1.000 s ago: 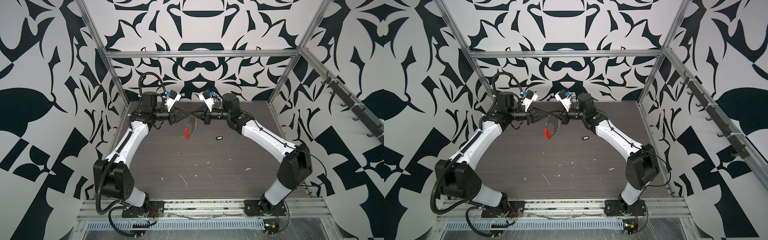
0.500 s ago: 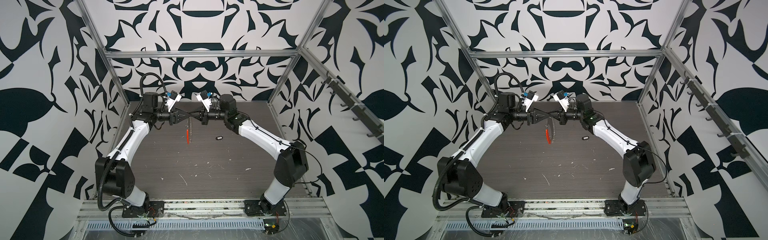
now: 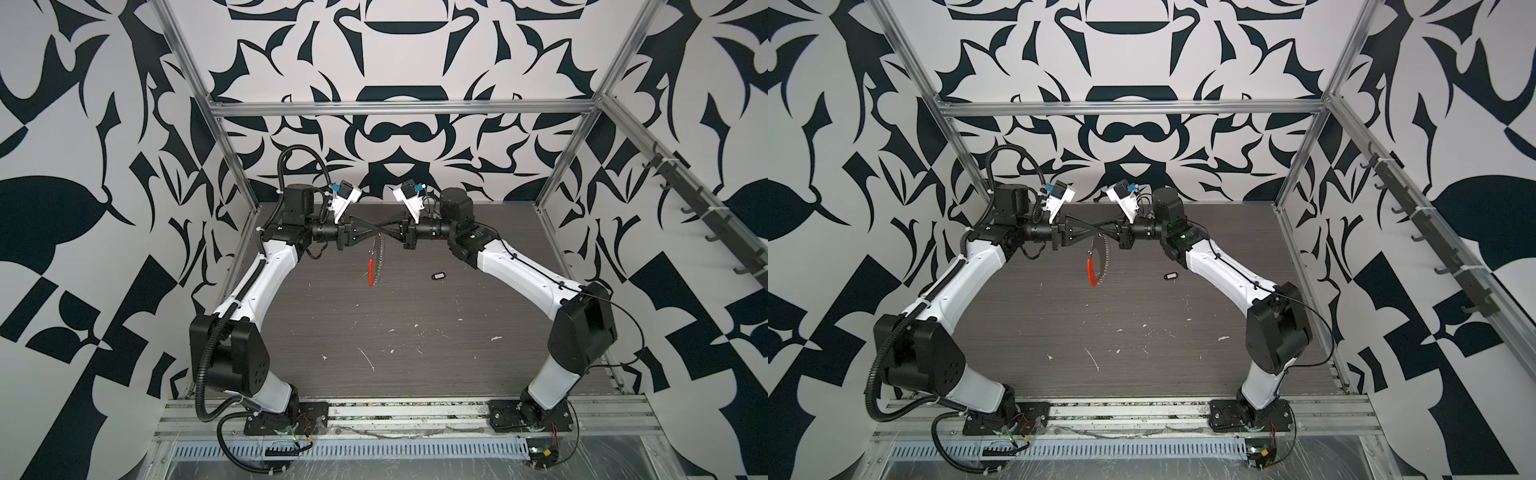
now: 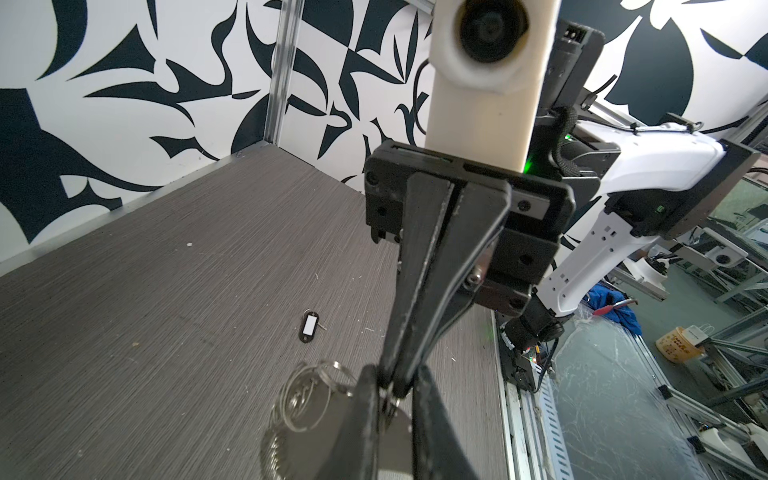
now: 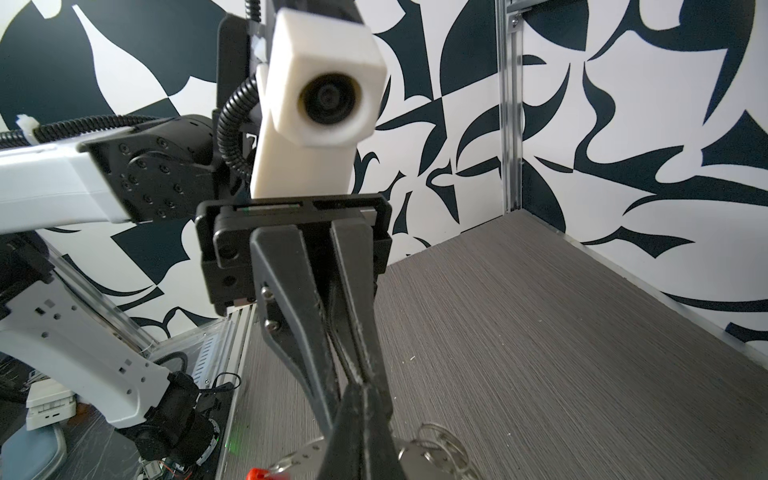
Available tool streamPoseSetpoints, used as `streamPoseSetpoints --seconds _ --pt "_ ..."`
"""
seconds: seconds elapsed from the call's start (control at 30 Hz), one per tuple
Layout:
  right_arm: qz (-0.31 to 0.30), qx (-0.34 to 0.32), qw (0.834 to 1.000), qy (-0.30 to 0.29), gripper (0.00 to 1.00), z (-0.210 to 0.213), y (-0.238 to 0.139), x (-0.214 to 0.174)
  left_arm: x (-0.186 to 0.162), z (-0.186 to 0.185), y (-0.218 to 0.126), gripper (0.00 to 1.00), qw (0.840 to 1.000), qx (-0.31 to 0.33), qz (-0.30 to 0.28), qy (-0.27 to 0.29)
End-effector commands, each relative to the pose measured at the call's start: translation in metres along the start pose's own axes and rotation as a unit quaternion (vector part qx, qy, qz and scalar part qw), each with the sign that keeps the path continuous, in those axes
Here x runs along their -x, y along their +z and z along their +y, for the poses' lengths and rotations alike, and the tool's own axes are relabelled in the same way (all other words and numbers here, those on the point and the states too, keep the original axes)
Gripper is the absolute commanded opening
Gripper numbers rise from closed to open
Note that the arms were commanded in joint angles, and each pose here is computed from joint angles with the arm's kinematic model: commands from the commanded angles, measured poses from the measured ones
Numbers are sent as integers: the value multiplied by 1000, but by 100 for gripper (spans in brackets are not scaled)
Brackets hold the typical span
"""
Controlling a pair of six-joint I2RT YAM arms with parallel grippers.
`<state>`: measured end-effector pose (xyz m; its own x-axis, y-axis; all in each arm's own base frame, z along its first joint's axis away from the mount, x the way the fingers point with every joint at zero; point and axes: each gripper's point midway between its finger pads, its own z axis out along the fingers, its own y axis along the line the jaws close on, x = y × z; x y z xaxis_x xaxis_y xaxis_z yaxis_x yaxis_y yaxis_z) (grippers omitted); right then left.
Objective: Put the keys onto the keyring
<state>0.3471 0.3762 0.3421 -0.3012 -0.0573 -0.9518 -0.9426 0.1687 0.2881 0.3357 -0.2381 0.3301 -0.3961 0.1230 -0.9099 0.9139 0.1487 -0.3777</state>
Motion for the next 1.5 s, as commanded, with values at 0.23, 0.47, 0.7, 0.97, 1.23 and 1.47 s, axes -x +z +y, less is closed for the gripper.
streamPoseSetpoints --seconds 0.23,0.47,0.7,0.97,1.23,1.47 --pt "-76 25 995 -53 0 27 -12 56 1 -15 -6 24 1000 -5 0 13" --pt "-77 33 995 -47 0 29 -12 56 7 -18 -8 10 1000 -17 -9 7" --pt "-73 41 996 -39 0 28 -10 52 9 -18 -9 3 1000 -19 -10 4" --pt "-73 32 996 -31 0 24 -8 51 12 -15 -8 0 1000 -20 -9 -16" --pt "-100 -16 995 -17 6 14 -11 62 11 19 -4 0 993 43 -41 -100" --pt "-140 -55 988 -32 31 15 -28 79 10 30 -9 0 984 78 -108 -119"
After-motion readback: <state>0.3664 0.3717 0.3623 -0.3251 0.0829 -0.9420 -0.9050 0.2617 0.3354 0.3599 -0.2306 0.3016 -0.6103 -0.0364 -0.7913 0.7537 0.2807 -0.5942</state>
